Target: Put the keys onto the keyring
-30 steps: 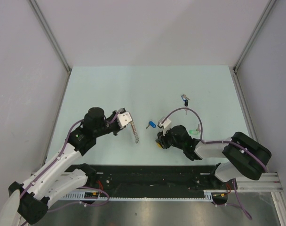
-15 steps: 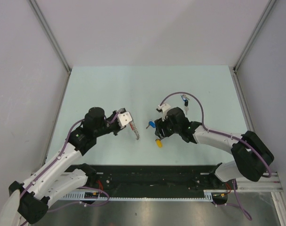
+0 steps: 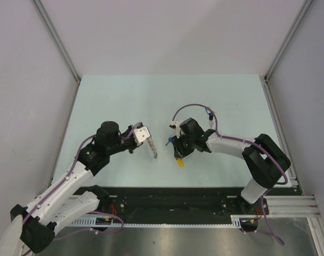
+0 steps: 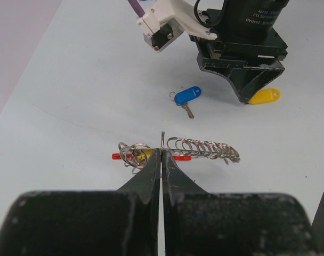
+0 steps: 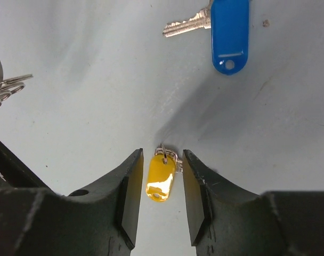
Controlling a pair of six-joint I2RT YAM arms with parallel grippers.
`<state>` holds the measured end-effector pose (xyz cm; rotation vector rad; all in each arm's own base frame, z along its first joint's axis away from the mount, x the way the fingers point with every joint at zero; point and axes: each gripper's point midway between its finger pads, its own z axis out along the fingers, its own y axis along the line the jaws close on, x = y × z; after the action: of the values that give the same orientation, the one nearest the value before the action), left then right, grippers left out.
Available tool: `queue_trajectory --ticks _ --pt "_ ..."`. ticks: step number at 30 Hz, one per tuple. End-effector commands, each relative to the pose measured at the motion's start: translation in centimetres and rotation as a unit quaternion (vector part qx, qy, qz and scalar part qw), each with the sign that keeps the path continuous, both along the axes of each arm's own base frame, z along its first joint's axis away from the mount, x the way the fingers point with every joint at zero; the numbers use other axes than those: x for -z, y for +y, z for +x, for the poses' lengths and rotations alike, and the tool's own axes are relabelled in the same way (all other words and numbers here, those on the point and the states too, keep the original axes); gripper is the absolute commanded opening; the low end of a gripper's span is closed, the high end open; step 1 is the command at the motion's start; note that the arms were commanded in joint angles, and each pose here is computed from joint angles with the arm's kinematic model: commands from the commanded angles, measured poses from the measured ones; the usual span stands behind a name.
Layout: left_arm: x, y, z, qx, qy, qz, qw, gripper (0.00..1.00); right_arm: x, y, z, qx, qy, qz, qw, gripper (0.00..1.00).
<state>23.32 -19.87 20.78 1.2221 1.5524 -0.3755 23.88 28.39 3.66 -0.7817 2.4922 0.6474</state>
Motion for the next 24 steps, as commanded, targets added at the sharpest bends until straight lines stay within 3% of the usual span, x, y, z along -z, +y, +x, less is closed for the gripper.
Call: queue_trajectory --ticks 1,24 --pt "-1.4 -0.5 0.4 0.005 -0.02 -0.021 1.0 0.0 -0.7 1.2 0.4 -0.013 0.014 0.014 1.0 0.38" --pt "-1.0 -0.6 0.3 0.01 -0.012 -0.019 1.0 0.01 -0.2 1.1 0.5 -0.015 0.025 0.008 1.0 0.14"
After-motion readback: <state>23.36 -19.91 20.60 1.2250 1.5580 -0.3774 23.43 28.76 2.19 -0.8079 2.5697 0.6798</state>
